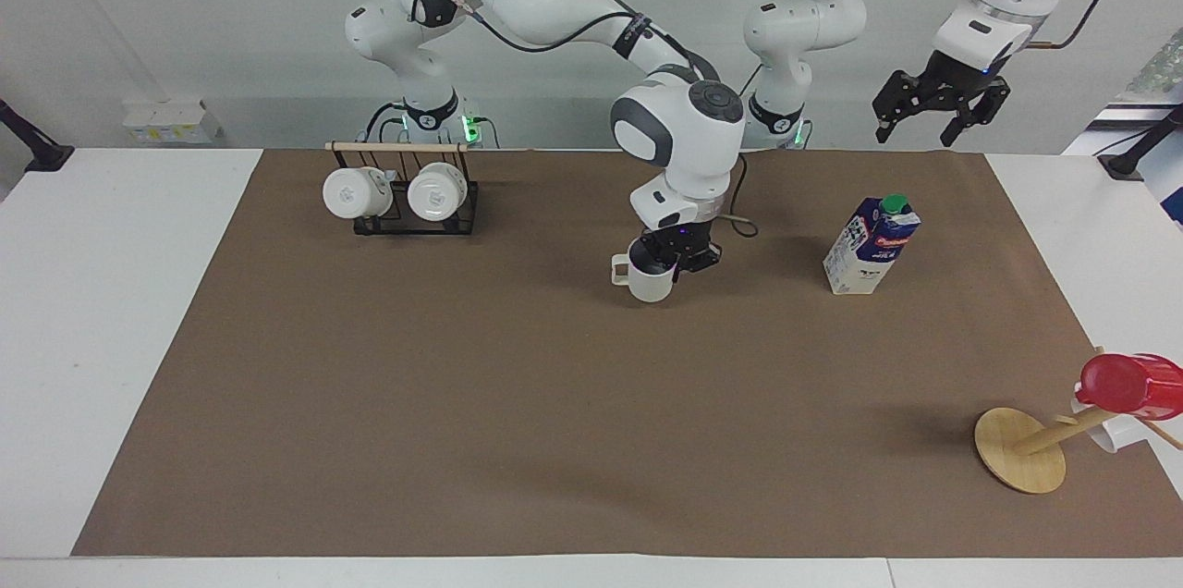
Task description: Place cup and milk on table
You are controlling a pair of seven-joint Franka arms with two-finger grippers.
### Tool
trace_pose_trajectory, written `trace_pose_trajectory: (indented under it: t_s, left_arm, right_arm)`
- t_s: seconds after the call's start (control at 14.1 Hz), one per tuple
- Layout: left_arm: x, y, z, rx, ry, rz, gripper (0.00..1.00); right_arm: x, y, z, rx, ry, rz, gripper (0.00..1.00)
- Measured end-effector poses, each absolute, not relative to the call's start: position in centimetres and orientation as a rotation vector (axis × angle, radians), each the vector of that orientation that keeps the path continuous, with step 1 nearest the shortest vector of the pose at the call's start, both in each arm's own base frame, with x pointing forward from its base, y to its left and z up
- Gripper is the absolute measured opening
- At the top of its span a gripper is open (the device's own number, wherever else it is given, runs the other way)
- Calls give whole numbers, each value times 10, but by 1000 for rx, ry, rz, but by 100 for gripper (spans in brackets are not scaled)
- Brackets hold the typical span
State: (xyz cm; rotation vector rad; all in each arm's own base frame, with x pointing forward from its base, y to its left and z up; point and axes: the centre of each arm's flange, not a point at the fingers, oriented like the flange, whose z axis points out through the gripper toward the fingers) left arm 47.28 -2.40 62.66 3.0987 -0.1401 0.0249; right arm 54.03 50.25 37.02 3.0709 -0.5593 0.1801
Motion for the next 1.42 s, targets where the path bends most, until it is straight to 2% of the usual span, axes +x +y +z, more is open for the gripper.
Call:
trace_pose_trajectory:
  t_s: [0.28,0.57,0.64,0.99,1.14,1.21,1.42]
  left_arm:
    - [478,-21,610,3096,-133,-7,100]
    - [489,-8,566,3095,-108,-3,100]
    - [490,-5,557,3095,-114,3,100]
    - [494,2,522,3097,-164,54,100]
    - [495,4,503,3096,-192,68,100]
    - [496,4,492,3096,-197,74,100]
    - [496,6,463,3094,-240,76,100]
  right_arm:
    - [543,493,344,3054,-538,214,5]
    - [542,487,335,3076,-537,233,8]
    - [541,486,335,3074,-538,232,15]
    - [548,481,350,3092,-560,264,70]
    - [555,476,374,3110,-588,306,92]
    - [559,470,390,3120,-608,332,100]
    - [569,442,440,3111,-683,372,100]
